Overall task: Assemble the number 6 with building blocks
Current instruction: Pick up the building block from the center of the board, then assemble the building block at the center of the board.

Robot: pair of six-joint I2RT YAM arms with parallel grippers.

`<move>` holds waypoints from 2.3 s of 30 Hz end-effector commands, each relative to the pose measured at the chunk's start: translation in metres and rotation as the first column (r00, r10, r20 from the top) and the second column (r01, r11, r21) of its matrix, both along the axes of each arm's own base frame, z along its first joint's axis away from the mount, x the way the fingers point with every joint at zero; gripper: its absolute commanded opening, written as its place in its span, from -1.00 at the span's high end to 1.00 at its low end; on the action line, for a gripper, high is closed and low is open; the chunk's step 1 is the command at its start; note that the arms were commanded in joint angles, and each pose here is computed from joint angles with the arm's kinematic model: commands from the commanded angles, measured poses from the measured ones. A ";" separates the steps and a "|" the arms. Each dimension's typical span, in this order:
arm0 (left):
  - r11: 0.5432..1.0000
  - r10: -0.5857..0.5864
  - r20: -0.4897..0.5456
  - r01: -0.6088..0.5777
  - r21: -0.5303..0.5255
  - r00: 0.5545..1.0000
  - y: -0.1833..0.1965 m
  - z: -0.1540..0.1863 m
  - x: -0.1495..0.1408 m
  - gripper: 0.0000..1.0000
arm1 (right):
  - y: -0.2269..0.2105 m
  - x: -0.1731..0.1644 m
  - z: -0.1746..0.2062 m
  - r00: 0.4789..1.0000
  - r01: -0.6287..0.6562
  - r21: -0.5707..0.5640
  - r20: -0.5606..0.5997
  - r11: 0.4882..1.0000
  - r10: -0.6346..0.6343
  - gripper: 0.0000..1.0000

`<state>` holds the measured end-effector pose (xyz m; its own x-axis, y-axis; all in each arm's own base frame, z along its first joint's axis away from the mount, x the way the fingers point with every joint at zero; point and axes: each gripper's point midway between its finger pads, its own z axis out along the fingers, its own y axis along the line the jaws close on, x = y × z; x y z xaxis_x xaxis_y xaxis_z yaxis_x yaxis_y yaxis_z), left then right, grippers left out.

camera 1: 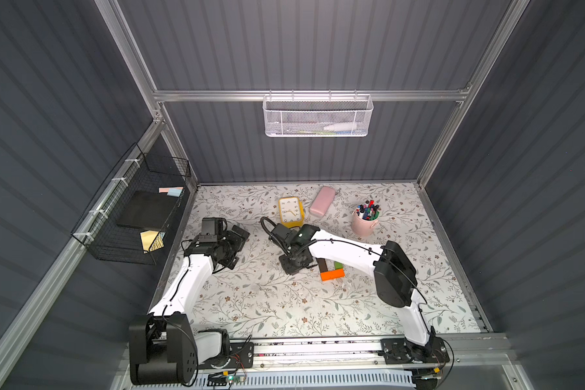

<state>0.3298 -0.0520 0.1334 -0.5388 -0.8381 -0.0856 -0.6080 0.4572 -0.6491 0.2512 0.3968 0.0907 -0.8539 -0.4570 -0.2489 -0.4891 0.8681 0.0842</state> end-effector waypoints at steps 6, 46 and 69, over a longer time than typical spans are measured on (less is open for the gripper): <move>0.999 -0.026 0.034 0.025 0.026 0.999 0.002 0.011 0.015 -0.99 | -0.059 0.035 0.027 0.904 0.425 0.038 -0.068 0.905 -0.422 0.45; 0.975 -0.222 0.119 0.217 0.053 0.968 -0.056 0.036 0.053 -0.99 | -0.129 0.046 -0.004 0.039 0.999 0.039 -0.543 0.022 -0.839 0.51; 0.972 -0.232 0.118 0.228 0.052 0.966 -0.059 0.036 0.053 -0.99 | -0.155 0.057 -0.018 -0.159 0.986 -0.024 -0.426 -0.164 -0.890 0.48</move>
